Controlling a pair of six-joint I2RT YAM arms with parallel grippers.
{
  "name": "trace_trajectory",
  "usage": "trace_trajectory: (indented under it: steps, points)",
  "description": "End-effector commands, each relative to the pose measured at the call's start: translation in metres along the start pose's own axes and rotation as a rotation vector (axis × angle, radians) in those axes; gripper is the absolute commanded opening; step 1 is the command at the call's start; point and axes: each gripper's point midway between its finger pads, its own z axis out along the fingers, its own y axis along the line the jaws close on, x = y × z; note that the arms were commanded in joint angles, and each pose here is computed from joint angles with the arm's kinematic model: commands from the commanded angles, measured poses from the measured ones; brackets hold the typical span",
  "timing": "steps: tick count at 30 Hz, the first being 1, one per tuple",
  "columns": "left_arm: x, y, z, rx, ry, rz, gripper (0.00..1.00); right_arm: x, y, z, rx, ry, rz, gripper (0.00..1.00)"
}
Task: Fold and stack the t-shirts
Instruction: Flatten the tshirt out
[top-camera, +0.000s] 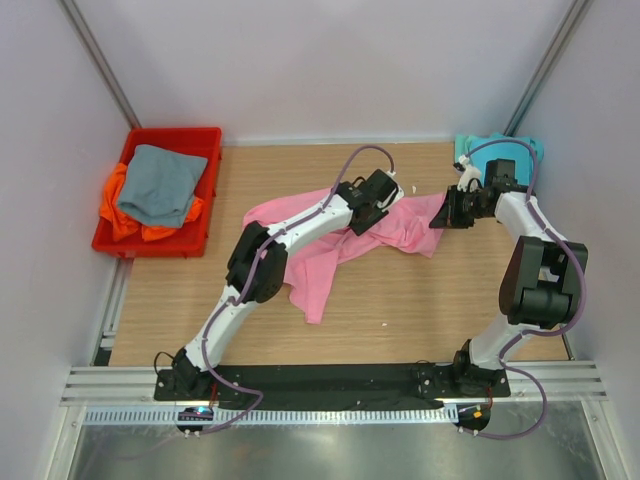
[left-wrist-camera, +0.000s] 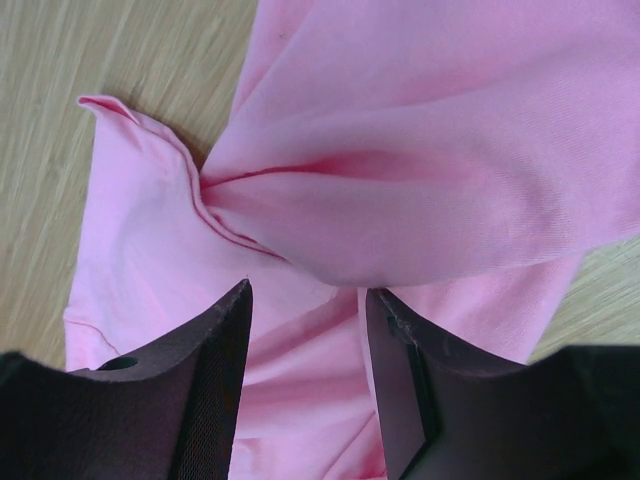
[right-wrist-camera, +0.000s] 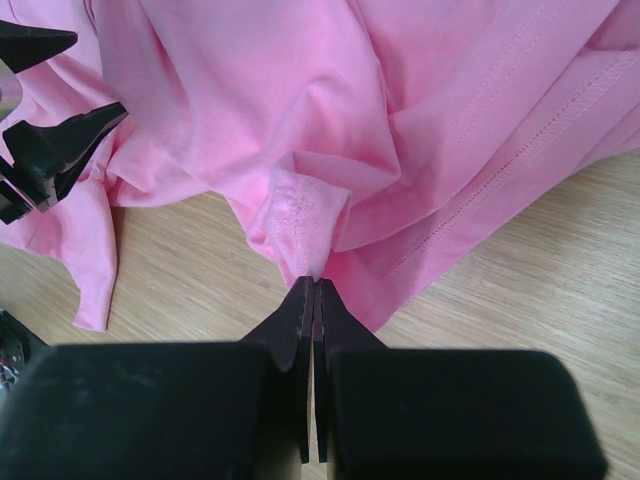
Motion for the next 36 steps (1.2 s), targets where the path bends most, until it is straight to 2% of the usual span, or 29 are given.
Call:
trace_trajectory:
  steps: [1, 7, 14, 22, 25, 29, 31, 35, 36]
  points:
    - [-0.025, 0.015, -0.011, -0.044, -0.077, -0.014, 0.50, -0.011, 0.003, -0.004, -0.014, -0.033, -0.034, 0.01]
    - [-0.019, 0.010, 0.002, -0.047, -0.053, 0.004, 0.49, -0.011, 0.003, -0.005, -0.011, -0.035, -0.036, 0.02]
    - [-0.023, 0.009, 0.010, -0.051, -0.055, 0.013, 0.42, -0.010, 0.002, -0.004, -0.009, -0.033, -0.034, 0.02]
    - [-0.023, 0.009, 0.013, -0.047, -0.051, 0.013, 0.40, -0.009, 0.001, -0.003, -0.010, -0.026, -0.032, 0.02]
    - [-0.023, 0.007, 0.013, -0.041, -0.050, 0.015, 0.35, -0.010, 0.001, -0.003, -0.010, -0.028, -0.034, 0.02]
    - [-0.024, 0.006, 0.012, -0.034, -0.055, 0.018, 0.19, -0.009, 0.001, -0.003, -0.008, -0.028, -0.032, 0.01]
    - [-0.023, 0.005, 0.013, -0.032, -0.054, 0.018, 0.15, -0.010, 0.001, -0.004, -0.008, -0.030, -0.034, 0.01]
    - [-0.021, 0.005, 0.009, -0.025, -0.048, 0.019, 0.00, -0.011, 0.002, -0.005, -0.006, -0.034, -0.035, 0.01]
    - [-0.022, 0.006, 0.005, -0.023, -0.054, 0.018, 0.00, -0.011, 0.002, -0.005, -0.006, -0.035, -0.036, 0.02]
